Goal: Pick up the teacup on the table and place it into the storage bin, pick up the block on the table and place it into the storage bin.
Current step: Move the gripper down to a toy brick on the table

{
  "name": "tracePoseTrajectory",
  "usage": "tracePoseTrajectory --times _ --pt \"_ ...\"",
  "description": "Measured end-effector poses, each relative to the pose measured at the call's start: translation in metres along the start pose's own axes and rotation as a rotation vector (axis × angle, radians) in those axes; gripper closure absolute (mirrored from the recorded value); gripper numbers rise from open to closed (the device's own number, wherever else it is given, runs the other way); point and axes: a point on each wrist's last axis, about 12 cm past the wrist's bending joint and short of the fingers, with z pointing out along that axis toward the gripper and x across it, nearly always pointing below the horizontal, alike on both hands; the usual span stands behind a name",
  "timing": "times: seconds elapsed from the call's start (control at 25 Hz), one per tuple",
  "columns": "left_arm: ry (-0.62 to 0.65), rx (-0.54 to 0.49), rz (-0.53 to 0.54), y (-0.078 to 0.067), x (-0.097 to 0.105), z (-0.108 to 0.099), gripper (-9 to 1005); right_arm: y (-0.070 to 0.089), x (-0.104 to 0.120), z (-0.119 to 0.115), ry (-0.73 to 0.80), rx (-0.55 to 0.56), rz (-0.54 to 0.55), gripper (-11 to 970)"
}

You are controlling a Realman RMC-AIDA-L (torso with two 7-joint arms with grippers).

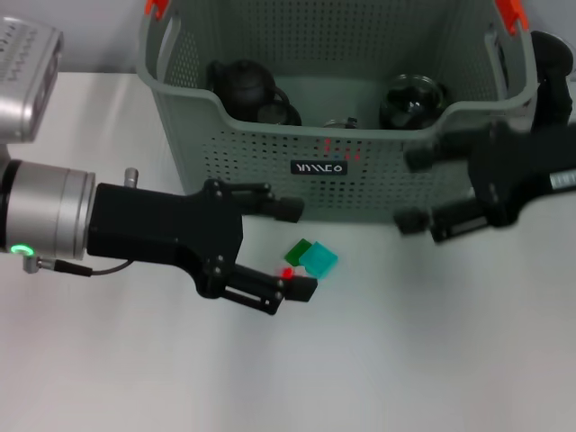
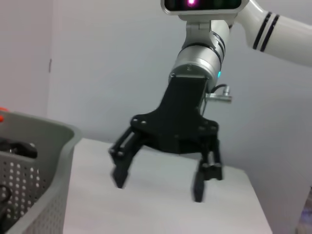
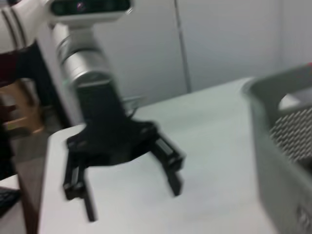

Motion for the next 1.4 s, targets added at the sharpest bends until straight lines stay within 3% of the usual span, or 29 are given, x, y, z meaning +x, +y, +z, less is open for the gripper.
tracePoseTrajectory --times 0.2,0.44,0.84,1.4 --pt "0.048 -0.045 -0.009 0.008 0.005 0.006 46 0.007 0.023 -0.003 0.0 -0.008 0.063 12" --pt "0.075 -0.097 -0.058 0.018 0.015 0.017 46 0.008 0.032 -0.013 -0.023 0.009 0.11 13" --pt "0.186 -0.161 -0.094 0.029 0.039 0.045 45 0.007 0.035 -0.025 -0.041 0.01 0.139 12" --pt "0.284 -0.249 -0.042 0.04 0.051 0.072 45 0.005 0.034 -0.025 -0.039 0.006 0.149 12"
